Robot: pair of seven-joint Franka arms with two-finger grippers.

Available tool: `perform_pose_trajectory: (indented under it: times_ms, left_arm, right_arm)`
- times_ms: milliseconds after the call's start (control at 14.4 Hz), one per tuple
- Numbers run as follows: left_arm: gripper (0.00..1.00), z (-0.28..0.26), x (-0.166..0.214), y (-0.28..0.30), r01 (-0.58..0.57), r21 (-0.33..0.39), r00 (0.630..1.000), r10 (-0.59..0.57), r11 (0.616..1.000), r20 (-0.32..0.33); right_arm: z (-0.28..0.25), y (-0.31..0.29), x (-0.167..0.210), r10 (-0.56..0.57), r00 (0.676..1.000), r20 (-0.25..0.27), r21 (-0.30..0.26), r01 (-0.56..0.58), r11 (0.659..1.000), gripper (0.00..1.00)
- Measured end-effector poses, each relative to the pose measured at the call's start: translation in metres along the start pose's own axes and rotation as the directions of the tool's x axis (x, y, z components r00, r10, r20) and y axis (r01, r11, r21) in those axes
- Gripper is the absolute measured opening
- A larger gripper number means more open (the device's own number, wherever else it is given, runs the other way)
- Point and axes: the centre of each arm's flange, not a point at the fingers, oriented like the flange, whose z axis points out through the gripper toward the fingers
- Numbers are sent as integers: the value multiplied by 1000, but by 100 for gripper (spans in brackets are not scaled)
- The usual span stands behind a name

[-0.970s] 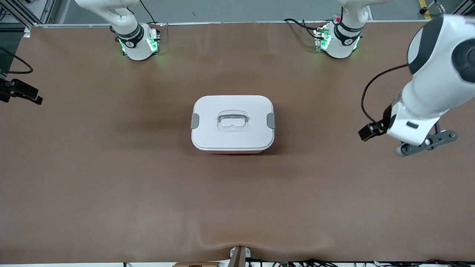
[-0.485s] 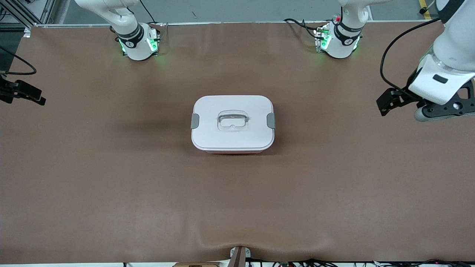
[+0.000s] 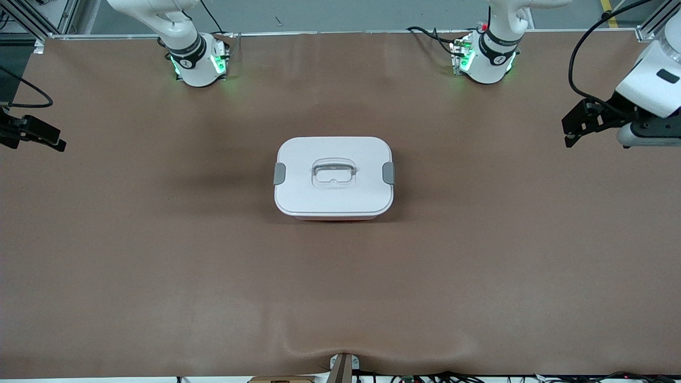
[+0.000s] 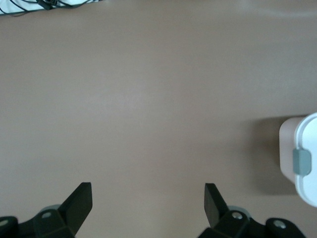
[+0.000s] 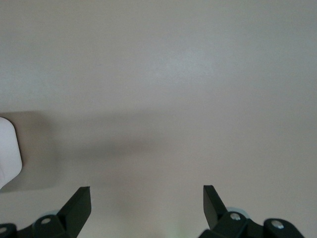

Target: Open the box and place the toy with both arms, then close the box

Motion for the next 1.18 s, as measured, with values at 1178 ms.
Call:
perform_pose_trajectory:
  times_ms: [1178]
  left_arm:
    - [100, 11, -37, -2, 2, -35, 996, 2, 999, 90]
  right_arm:
    - [0, 0, 0, 4, 1000, 1, 0, -4, 1000, 100]
